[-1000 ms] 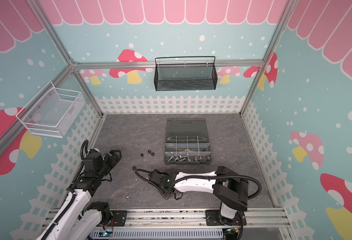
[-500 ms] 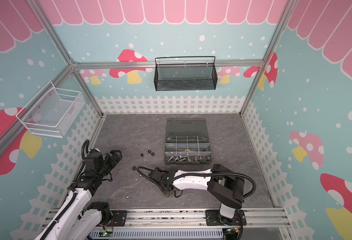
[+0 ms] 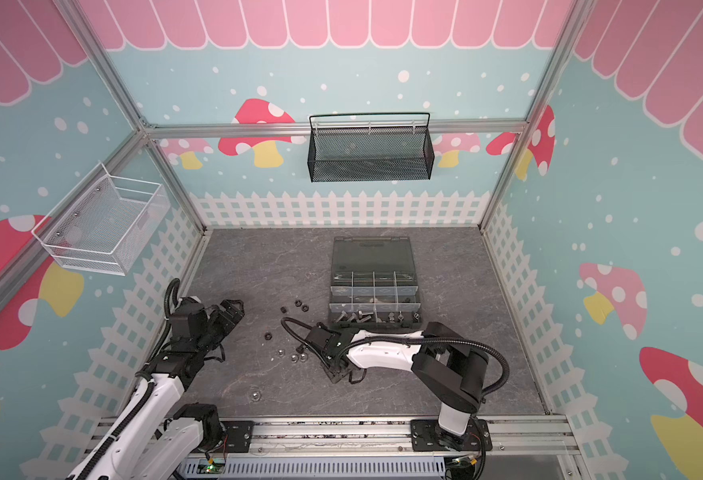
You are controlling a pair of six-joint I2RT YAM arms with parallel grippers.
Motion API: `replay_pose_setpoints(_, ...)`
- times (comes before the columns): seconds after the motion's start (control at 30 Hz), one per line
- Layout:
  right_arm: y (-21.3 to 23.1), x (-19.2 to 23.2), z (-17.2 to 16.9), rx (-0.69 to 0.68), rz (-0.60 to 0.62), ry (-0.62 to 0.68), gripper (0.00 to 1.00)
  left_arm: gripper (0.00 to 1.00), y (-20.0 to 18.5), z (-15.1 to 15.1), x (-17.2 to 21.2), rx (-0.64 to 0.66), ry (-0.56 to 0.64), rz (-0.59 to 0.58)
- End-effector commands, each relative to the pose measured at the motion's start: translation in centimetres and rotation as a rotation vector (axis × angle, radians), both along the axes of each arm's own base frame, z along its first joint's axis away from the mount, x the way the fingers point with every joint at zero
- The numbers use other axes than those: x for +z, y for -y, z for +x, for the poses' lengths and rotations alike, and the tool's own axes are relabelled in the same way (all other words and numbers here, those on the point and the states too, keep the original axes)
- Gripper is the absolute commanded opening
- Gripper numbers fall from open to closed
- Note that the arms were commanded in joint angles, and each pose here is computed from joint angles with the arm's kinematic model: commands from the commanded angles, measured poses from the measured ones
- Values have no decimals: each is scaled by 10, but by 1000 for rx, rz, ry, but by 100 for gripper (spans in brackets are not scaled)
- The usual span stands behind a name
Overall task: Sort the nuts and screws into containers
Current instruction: 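Lower the right gripper around a black bolt beside a silver nut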
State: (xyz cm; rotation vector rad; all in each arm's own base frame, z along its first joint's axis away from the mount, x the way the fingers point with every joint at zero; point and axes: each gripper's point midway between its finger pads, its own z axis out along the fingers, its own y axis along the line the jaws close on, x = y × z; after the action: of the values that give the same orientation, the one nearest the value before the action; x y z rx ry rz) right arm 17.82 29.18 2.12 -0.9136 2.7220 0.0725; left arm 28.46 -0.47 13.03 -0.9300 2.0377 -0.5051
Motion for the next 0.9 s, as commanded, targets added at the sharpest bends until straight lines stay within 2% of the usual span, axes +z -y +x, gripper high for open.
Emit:
replay_pose_setpoints(0.0,-7,2,0,-25,32,-29,54,100,-2,0,-4,8,-6,4)
replay_pose_setpoints(0.5,-7,-3,-3,-30,28,-50,52,100,-2,-1,-6,6,-15,5)
replay_pose_setpoints(0.87,-31,15,4,56,63,1,60,100,-3,-2,-7,10,-19,11)
